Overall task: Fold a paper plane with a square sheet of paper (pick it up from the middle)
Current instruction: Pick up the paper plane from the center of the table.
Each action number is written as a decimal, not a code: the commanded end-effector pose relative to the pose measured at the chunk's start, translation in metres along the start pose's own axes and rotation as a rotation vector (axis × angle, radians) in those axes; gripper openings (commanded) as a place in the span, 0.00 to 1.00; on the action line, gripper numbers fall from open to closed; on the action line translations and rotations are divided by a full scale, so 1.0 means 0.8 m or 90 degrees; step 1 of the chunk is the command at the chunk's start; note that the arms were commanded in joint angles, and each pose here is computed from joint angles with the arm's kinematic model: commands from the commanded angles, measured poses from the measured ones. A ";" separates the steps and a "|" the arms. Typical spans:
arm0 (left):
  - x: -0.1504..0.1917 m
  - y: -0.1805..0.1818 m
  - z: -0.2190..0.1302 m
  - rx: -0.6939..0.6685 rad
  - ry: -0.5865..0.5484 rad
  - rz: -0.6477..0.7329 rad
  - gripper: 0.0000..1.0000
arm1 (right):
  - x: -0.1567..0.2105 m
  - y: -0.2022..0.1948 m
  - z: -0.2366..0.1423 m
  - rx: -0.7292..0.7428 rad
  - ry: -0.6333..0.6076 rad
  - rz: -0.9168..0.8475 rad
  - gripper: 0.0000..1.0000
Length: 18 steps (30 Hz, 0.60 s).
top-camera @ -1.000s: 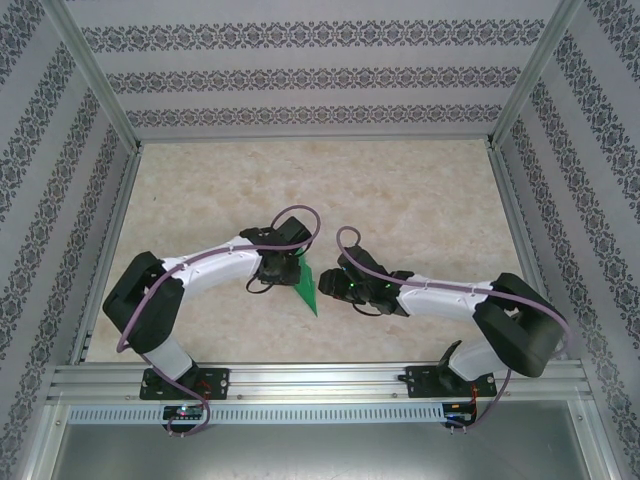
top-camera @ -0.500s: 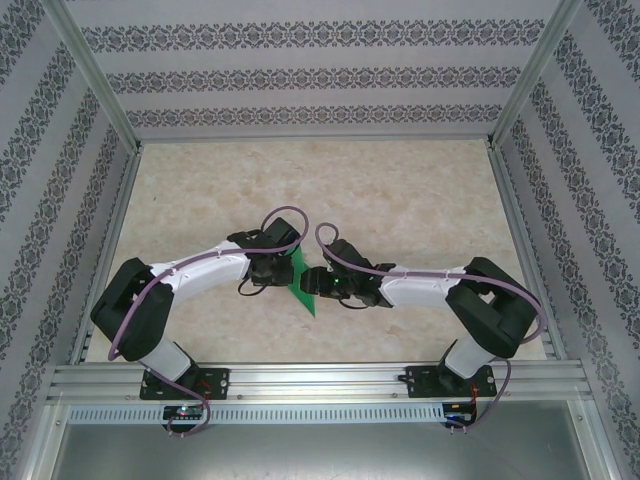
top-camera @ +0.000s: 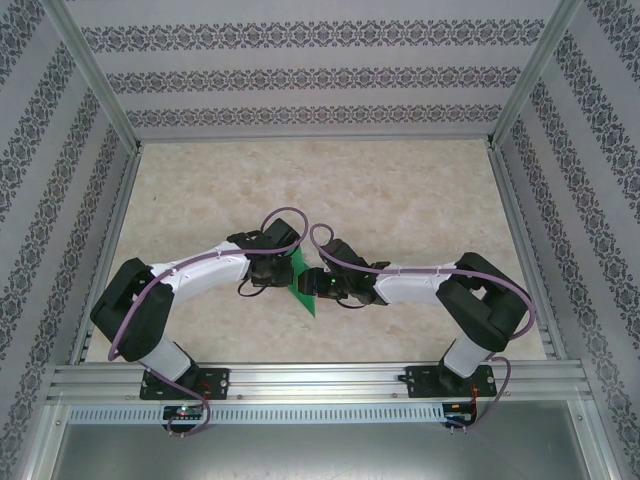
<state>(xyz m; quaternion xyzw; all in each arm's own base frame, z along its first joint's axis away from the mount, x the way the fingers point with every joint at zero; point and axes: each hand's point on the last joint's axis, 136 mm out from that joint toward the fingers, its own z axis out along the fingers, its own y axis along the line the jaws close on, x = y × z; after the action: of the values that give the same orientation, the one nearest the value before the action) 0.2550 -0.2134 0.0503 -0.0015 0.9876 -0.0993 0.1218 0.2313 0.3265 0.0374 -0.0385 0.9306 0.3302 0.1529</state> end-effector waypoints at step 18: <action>-0.011 -0.007 -0.010 0.031 -0.020 -0.002 0.14 | -0.002 0.026 0.016 -0.049 0.010 -0.030 0.44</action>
<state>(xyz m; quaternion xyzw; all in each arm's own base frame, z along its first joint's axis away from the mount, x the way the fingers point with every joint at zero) 0.2549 -0.2136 0.0503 -0.0031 0.9875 -0.1036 0.1184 0.2315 0.3321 0.0287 -0.0505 0.9310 0.3312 0.1450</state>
